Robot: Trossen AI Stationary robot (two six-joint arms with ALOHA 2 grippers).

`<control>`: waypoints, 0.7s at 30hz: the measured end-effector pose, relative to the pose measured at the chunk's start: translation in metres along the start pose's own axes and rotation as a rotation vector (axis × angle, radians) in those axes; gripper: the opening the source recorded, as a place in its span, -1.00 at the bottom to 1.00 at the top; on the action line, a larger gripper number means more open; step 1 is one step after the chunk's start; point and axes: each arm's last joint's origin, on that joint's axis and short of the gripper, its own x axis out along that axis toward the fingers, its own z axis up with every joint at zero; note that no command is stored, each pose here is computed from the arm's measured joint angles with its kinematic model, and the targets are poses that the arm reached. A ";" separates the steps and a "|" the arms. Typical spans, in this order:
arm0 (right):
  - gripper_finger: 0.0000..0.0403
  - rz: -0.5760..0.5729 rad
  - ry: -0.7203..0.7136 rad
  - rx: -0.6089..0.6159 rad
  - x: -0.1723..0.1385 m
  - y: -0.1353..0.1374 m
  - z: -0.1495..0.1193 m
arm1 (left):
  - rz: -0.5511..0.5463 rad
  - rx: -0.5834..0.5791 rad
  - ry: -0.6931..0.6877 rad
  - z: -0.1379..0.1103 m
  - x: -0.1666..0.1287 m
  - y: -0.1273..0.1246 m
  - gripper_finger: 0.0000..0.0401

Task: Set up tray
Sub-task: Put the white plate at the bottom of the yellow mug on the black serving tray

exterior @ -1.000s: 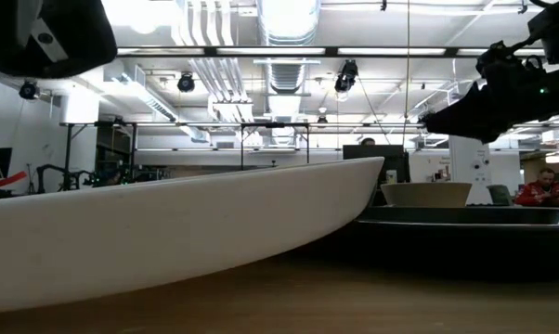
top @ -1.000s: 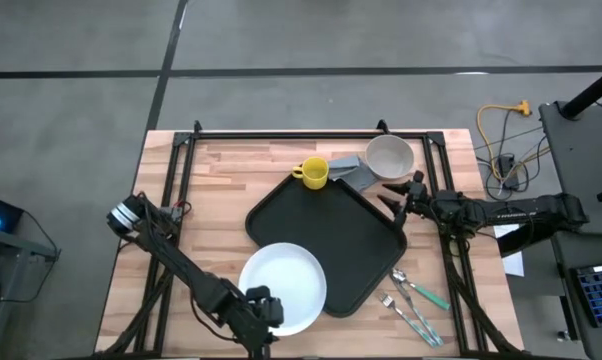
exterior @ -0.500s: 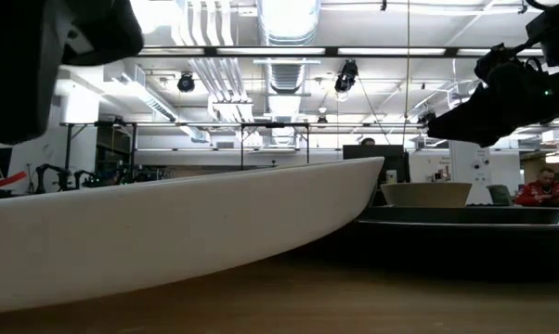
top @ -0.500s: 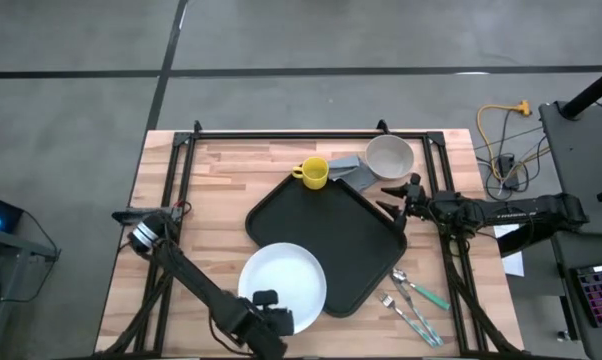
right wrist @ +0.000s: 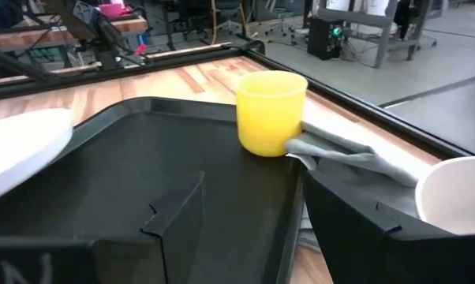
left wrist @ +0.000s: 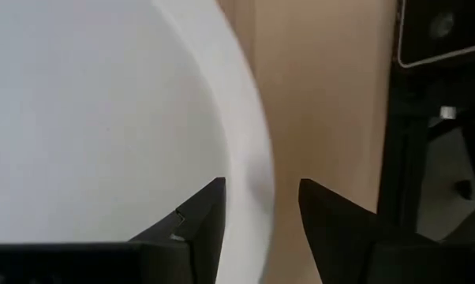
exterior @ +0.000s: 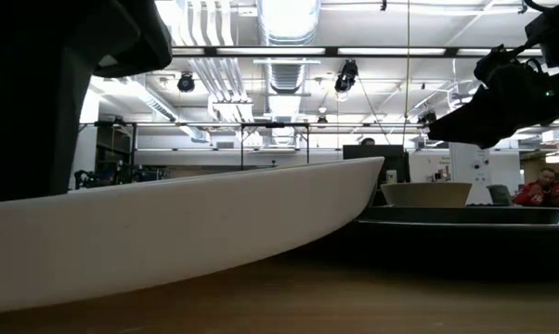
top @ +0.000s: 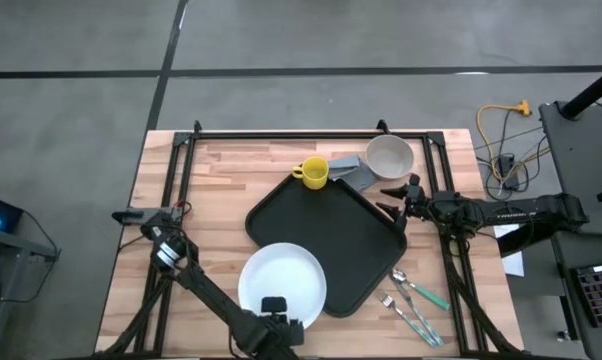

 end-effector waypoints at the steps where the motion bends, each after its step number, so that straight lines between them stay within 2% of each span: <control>1: 0.03 0.006 0.001 0.000 0.000 0.000 0.000 | 0.005 -0.004 0.003 -0.001 0.001 0.001 -0.27; 11: 0.03 0.009 0.006 -0.021 0.000 0.000 -0.001 | 0.050 -0.035 0.036 -0.013 0.018 0.009 -0.31; 14: 0.03 0.008 0.006 -0.029 0.000 0.000 0.000 | 0.047 -0.036 0.038 -0.013 0.018 0.009 -0.45; 19: 0.03 0.008 0.005 -0.016 0.000 0.000 0.000 | 0.050 -0.034 0.032 -0.011 0.015 0.008 -0.90; 21: 0.03 0.007 0.006 -0.015 0.000 0.000 0.000 | 0.051 -0.035 0.031 -0.011 0.015 0.008 -0.94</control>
